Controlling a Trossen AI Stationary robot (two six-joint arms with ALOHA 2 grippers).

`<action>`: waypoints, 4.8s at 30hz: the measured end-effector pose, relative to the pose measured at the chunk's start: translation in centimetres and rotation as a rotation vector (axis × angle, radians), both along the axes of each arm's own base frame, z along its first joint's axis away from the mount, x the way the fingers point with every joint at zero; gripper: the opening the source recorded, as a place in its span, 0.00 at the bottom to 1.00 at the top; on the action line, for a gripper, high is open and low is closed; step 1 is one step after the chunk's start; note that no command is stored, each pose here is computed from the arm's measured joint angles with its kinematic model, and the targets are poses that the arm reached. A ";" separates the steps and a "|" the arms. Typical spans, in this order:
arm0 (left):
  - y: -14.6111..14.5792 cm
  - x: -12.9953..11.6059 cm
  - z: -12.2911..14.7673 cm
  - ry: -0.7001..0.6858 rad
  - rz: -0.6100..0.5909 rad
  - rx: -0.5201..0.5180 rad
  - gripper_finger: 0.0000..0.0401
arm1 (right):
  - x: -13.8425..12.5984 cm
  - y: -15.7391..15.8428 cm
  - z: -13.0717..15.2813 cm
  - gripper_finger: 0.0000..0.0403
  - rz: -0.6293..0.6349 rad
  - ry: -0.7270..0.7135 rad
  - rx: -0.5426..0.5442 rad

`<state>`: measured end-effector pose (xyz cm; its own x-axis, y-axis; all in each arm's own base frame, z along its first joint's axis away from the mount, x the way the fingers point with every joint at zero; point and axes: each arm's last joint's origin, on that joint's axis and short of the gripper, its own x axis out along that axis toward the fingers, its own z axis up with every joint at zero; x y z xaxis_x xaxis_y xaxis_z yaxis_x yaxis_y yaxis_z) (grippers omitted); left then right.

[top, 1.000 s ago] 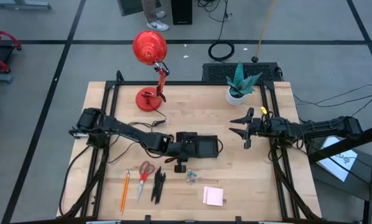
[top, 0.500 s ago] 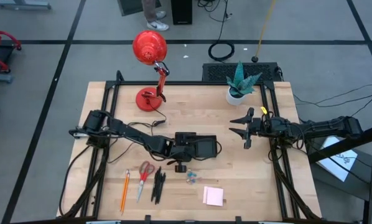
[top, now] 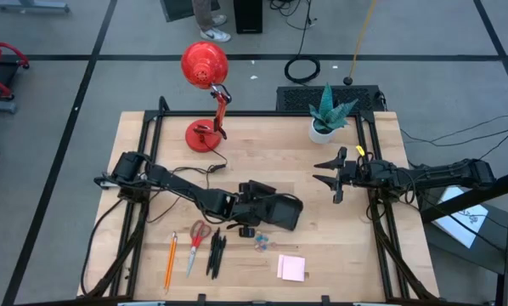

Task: Pick and place office supplies into organizer
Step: Adjust the black desk organizer

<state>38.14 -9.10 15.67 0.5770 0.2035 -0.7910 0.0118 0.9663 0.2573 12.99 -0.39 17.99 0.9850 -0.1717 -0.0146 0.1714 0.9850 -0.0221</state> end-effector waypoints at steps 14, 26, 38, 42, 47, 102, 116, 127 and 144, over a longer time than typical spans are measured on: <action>-0.2 -0.3 5.3 -0.205 -0.075 0.007 0.55 | 0.0 0.0 -0.1 0.38 0.001 0.011 0.000; -4.5 -3.7 8.9 -0.281 -0.218 0.154 0.29 | 0.2 1.2 -0.4 0.31 0.233 0.030 0.047; -1.4 -6.9 3.2 -0.600 -0.273 -0.035 0.04 | 0.4 5.2 0.2 0.01 0.374 0.020 0.047; -0.4 -7.9 1.3 -0.549 -0.292 -0.199 0.01 | 1.1 7.0 -0.1 0.00 0.392 0.108 0.073; -0.3 -8.0 -1.0 -0.437 -0.277 -0.263 0.02 | 2.1 8.7 -1.2 0.00 0.348 0.170 0.091; 0.4 -7.4 -0.4 -0.522 -0.218 -0.037 0.01 | 8.2 11.8 -7.1 0.00 0.019 0.609 0.305; 0.4 -7.4 -0.4 -0.523 -0.212 -0.046 0.08 | 8.0 10.0 -7.7 0.00 -0.126 0.567 0.285; 0.4 -7.4 -0.4 -0.526 -0.228 -0.025 0.08 | 8.2 12.8 -6.1 0.00 0.181 0.497 0.374; -1.2 -9.4 4.3 -0.626 -0.426 0.044 0.08 | 10.1 11.5 -7.9 0.00 0.049 0.544 0.323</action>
